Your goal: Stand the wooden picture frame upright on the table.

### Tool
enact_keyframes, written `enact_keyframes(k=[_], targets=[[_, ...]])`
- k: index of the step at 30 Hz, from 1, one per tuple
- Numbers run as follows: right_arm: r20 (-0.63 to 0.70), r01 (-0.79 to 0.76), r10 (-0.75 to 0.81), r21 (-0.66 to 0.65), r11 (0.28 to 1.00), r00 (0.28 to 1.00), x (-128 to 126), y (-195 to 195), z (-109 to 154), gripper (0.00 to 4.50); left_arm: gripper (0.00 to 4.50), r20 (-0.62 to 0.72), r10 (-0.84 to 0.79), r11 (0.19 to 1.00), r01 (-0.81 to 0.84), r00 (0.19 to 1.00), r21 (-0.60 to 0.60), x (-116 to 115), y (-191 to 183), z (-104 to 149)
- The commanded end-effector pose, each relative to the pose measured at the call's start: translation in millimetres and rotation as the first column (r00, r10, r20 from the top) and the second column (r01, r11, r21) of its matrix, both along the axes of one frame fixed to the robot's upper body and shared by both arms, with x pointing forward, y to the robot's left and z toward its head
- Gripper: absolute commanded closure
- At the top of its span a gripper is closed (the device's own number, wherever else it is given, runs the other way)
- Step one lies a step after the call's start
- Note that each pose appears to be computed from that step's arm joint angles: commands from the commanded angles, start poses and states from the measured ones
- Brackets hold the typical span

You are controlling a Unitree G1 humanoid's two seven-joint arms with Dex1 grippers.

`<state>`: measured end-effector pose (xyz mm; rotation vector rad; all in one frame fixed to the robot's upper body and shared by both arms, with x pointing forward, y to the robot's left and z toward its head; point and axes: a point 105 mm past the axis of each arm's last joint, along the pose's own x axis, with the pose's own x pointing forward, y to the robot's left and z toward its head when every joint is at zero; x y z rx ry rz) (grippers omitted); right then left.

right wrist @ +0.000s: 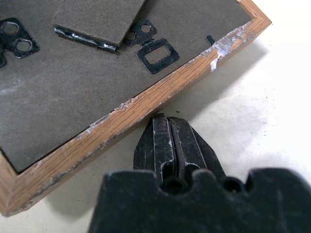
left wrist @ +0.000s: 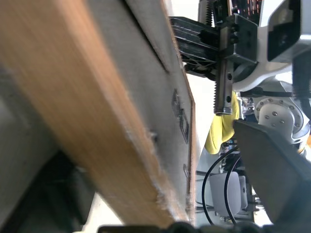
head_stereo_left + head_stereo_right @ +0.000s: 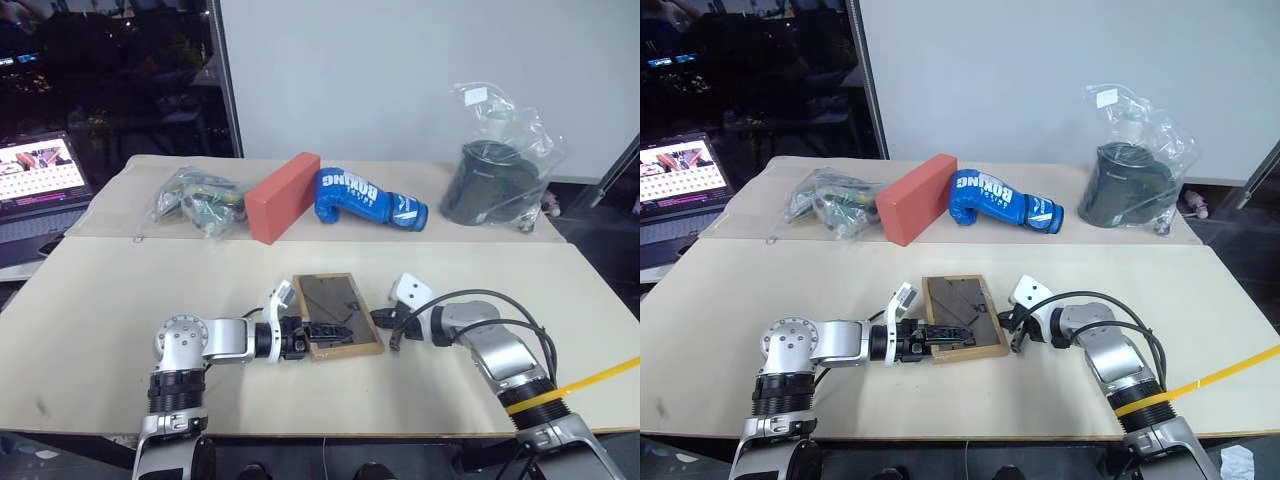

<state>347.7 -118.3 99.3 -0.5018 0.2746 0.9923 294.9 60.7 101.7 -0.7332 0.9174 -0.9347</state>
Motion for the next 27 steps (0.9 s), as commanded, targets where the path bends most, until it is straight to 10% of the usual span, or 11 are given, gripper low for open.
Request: enact_keyframes(k=[1, 5, 15, 27], targets=[[0.023, -0.018, 0.018, 0.008, 1.000, 1.000, -1.0, 4.1, 6.2, 4.50, 1.84, -0.002, 0.017, 0.999, -0.017, 1.000, -0.044, 0.2, 4.7, 5.1], [0.040, -0.005, 0.005, 0.019, 1.000, 0.999, 1.6, -1.6, 15.0, 4.50, 3.27, 0.020, 0.007, 0.999, -0.006, 1.000, -0.050, -1.2, 5.0, 10.3], [0.060, 0.006, -0.030, 0.361, 0.933, 0.998, 5.2, -21.7, 124.1, 4.50, 3.34, 0.233, -0.083, 0.994, 0.064, 0.969, 0.085, 2.7, 22.5, 44.6], [-0.042, -0.213, 0.236, 0.304, 0.929, 0.971, -17.6, 48.6, 100.9, 0.98, 3.34, 0.289, -0.194, 0.977, 0.160, 0.937, 0.140, -10.7, 19.4, 48.1]])
